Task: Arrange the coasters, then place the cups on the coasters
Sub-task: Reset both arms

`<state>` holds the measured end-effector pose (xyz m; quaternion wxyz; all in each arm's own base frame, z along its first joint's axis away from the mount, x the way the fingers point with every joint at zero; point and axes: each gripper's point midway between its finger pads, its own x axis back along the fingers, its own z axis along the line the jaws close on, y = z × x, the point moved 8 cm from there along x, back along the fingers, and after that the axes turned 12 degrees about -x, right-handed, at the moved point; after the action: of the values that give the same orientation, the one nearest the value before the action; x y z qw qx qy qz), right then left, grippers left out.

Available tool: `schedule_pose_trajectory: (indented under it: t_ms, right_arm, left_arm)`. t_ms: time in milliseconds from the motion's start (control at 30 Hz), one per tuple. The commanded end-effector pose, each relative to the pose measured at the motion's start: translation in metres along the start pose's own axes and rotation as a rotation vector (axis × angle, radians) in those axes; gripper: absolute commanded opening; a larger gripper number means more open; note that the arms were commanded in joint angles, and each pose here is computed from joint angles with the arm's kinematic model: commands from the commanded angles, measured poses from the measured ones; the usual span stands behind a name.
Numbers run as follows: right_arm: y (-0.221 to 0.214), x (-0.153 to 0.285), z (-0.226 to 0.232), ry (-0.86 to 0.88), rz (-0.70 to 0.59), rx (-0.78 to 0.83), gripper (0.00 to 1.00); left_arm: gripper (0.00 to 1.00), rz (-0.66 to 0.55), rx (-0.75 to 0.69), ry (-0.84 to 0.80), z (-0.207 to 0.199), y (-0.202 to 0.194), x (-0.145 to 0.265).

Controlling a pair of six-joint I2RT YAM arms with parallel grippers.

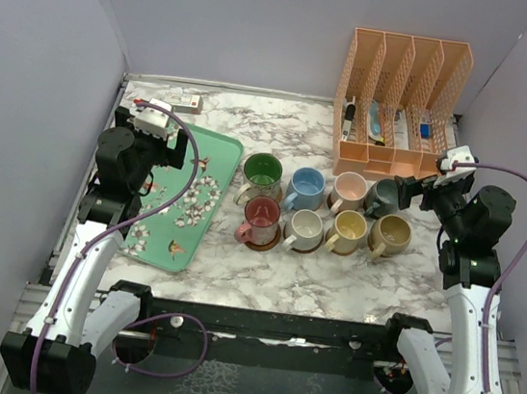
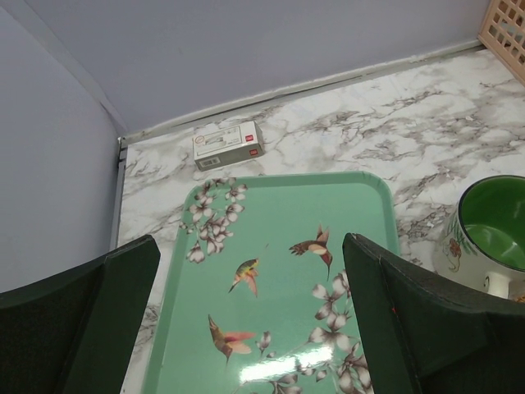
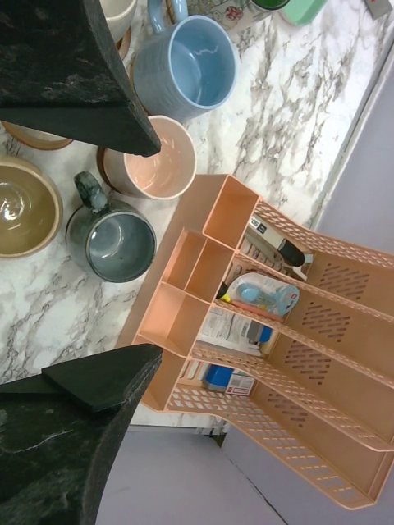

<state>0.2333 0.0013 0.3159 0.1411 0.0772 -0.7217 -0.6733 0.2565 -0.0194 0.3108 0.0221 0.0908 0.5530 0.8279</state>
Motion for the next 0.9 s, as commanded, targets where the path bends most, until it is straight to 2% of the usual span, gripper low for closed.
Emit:
schedule_pose_trajectory:
  t_ms: [0, 867]
  right_arm:
    - [0.0108, 0.0050, 0.0024, 0.021, -0.029, 0.028, 1.00]
    - [0.0105, 0.0047, 0.0032, 0.036, -0.022, 0.035, 1.00]
  left_arm:
    - [0.98, -0.026, 0.010, 0.014, 0.0042, 0.0076, 0.0049]
    - [0.98, -0.024, 0.008, 0.016, 0.0042, 0.0066, 0.0044]
